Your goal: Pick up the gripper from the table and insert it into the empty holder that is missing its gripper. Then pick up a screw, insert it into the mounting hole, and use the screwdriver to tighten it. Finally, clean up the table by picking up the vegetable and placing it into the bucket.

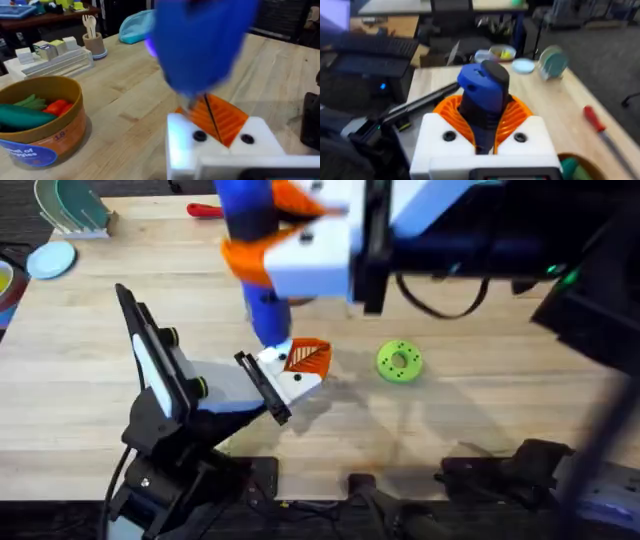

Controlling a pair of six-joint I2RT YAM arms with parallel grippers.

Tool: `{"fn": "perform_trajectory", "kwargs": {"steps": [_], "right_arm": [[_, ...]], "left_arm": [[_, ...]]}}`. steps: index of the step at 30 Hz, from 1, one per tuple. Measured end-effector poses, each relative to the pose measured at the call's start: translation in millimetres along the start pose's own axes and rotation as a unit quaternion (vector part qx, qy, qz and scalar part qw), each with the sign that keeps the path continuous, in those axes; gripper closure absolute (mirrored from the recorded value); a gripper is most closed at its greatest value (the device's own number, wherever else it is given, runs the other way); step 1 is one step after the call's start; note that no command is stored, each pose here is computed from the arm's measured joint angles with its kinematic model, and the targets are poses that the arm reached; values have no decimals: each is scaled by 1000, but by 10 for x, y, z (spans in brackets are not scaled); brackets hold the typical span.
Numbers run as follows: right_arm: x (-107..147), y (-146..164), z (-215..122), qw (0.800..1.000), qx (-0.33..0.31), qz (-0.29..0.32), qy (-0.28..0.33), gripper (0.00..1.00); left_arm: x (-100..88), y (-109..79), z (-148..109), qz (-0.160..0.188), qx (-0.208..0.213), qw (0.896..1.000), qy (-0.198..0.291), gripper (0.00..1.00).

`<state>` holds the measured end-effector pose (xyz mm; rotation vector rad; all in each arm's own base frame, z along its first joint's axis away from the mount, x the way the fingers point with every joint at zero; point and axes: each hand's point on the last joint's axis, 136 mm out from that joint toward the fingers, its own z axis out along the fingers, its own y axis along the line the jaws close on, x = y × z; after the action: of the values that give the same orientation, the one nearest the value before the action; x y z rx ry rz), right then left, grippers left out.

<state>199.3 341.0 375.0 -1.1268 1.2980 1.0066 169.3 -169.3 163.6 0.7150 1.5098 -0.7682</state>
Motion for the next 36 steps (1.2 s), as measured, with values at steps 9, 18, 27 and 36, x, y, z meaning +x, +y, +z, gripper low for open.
{"fn": "perform_trajectory", "kwargs": {"steps": [9,18,27,36], "right_arm": [[-622,-419,-684,990,103,-47,-79,864],[593,-1302,-943,956,246,-48,151,866],[1885,-2332,-1706,794,379,-143,454,869],[3000,-2510,-1967,684,302,-173,641,870]], "left_arm": [[0,0,0,0,0,1000,0,994],[0,0,0,0,0,1000,0,994],[-1,0,0,0,0,1000,0,994],[0,0,0,0,0,1000,0,994]]}}
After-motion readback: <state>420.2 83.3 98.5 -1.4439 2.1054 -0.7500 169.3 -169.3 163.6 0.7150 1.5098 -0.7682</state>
